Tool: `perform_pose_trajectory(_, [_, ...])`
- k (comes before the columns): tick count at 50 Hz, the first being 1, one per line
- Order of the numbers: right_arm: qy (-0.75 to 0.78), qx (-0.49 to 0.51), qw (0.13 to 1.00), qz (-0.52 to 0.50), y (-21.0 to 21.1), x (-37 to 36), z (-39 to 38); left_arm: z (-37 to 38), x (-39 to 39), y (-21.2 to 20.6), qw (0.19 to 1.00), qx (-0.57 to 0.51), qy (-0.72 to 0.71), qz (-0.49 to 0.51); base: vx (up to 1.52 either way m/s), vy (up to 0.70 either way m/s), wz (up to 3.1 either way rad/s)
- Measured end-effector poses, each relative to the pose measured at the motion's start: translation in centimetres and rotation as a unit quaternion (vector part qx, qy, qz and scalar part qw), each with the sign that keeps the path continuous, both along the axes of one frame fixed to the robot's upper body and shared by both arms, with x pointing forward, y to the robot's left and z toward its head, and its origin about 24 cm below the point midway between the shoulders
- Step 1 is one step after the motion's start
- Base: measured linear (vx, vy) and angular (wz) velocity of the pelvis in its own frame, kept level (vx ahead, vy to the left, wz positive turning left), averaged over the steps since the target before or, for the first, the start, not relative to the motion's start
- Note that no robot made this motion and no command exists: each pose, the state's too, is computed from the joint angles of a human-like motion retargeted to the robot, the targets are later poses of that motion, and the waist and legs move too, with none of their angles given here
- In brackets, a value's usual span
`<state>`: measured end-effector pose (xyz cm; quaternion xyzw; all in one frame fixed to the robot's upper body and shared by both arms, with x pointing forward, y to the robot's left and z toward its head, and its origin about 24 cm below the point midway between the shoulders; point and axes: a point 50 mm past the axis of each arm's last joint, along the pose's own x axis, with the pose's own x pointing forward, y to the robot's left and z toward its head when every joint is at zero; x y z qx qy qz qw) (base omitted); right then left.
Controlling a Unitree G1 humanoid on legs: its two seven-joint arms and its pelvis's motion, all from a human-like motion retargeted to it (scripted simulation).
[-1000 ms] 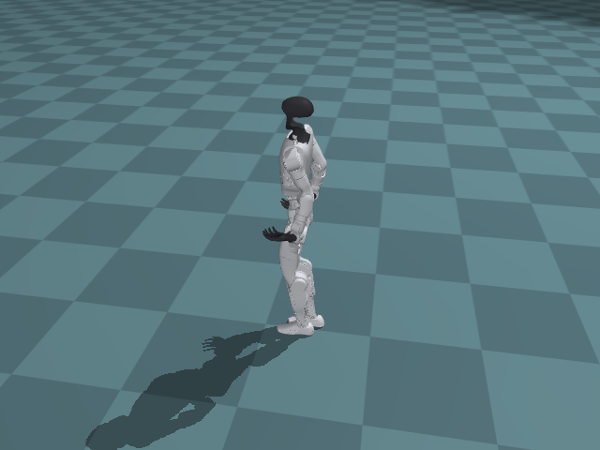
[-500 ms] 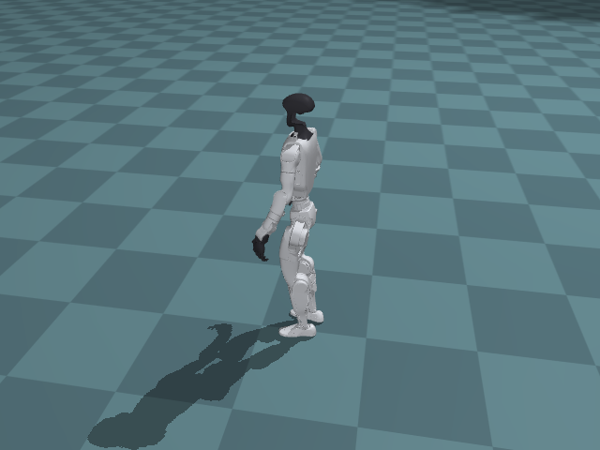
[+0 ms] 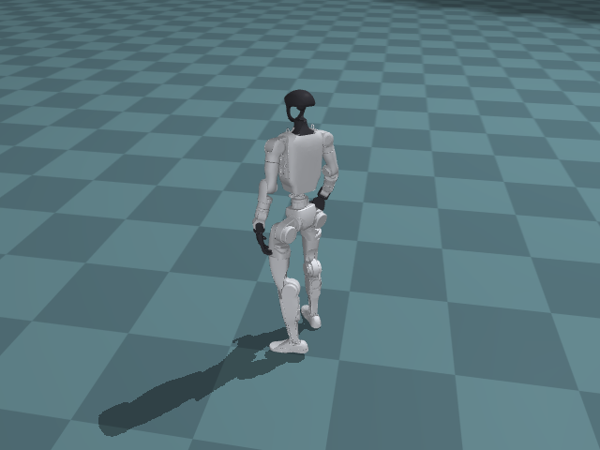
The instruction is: Kungfu
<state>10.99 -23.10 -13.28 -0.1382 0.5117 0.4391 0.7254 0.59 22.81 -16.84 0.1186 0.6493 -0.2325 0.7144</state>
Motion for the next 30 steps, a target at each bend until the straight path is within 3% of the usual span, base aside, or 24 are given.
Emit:
perform_pose_trajectory(5, [-0.012, 0.016, 0.997, -0.073, -0.3, 0.5, 0.1, -0.7, -2.1, -1.3, 0.977, 0.095, -0.002, 0.191, 0.09, -0.67, -0.71])
perform_pose_trajectory(8, [-0.029, 0.028, 0.992, -0.120, 0.1, 1.3, 0.1, -0.5, -2.1, -1.6, 0.940, 0.078, -0.049, 0.328, 0.13, -0.58, -0.72])
perform_pose_trajectory(16, [-0.057, 0.045, 0.942, -0.328, -0.8, -1.7, -0.6, -0.9, 0.8, -4.7, 0.904, -0.004, -0.083, 0.420, 0.30, -0.41, -0.74])
perform_pose_trajectory(19, [-0.060, 0.042, 0.910, -0.407, 0.0, -3.3, -1.3, -0.6, 3.5, -5.2, 0.919, -0.004, -0.134, 0.371, 0.26, -0.25, -0.91])
perform_pose_trajectory(23, [-0.041, 0.035, 0.871, -0.488, 1.9, -5.2, -2.4, -0.3, 6.0, -5.0, 0.970, -0.010, -0.154, 0.188, 0.36, -0.30, -1.13])
perform_pose_trajectory(26, [-0.025, 0.021, 0.862, -0.505, 3.4, -6.1, -3.1, -0.1, 7.0, -4.4, 0.984, -0.009, -0.152, 0.089, 0.31, -0.19, -1.13])
perform_pose_trajectory(30, [-0.006, -0.001, 0.877, -0.480, 4.8, -7.2, -3.6, 0.1, 7.6, -3.9, 0.986, -0.015, -0.154, 0.054, 0.58, -0.17, -0.22])
